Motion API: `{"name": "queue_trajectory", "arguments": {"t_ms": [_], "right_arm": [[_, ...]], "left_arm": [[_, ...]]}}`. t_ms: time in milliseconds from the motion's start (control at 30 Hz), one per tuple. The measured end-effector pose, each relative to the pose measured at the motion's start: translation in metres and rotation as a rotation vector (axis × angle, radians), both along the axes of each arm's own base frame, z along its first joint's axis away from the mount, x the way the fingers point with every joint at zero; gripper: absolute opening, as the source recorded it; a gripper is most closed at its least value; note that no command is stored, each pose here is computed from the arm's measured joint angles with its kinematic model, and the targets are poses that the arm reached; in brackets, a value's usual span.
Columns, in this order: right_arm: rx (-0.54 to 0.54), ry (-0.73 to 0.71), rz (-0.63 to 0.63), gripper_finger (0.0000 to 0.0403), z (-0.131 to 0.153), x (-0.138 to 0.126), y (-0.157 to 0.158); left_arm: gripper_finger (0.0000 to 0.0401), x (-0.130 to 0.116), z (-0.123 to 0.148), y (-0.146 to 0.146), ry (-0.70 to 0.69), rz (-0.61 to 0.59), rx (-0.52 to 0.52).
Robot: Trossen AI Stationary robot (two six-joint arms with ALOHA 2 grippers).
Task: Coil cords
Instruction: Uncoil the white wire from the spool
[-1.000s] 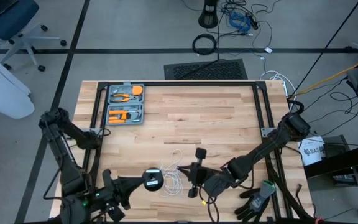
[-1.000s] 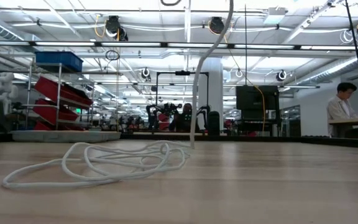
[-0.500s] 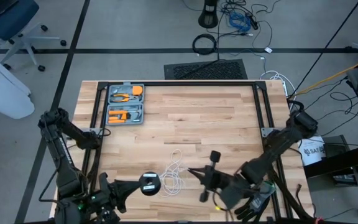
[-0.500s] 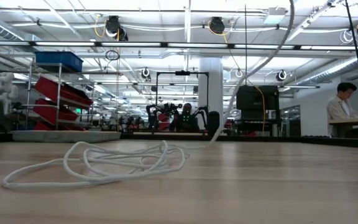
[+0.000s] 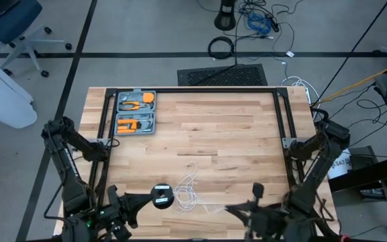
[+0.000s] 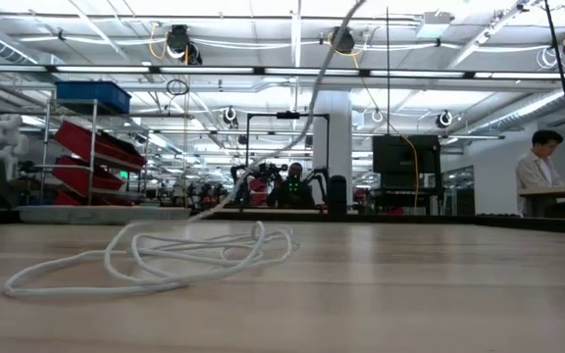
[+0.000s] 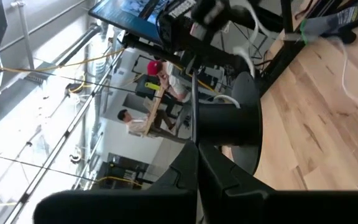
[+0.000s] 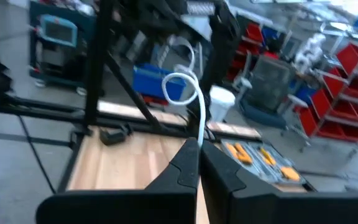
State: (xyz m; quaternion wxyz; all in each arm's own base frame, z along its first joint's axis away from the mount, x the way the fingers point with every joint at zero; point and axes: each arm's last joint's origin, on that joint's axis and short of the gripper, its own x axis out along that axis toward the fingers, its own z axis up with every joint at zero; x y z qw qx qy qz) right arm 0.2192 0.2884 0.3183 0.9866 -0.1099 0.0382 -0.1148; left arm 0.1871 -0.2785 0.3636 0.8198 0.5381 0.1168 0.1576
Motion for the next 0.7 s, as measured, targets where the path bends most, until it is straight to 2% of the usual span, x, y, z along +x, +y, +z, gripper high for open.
{"name": "queue_trajectory", "arguments": {"t_ms": [333,467,633,700], "right_arm": [[0.004,-0.017,0.095,0.0,0.004,-0.028,0.02],[0.024,-0.014,0.098,0.0,0.002,-0.029,0.02],[0.053,-0.009,0.071,0.0003,0.0,-0.023,0.016],[0.069,-0.011,0.06,0.0014,-0.001,-0.019,0.013]], "left_arm": [[0.0002,0.014,-0.002,0.011,-0.033,0.075,-0.067],[0.0002,0.019,-0.002,0.015,-0.058,0.101,-0.117],[0.0002,0.023,-0.002,0.019,-0.057,0.116,-0.112],[0.0002,0.024,-0.005,0.02,-0.038,0.121,-0.079]]}}
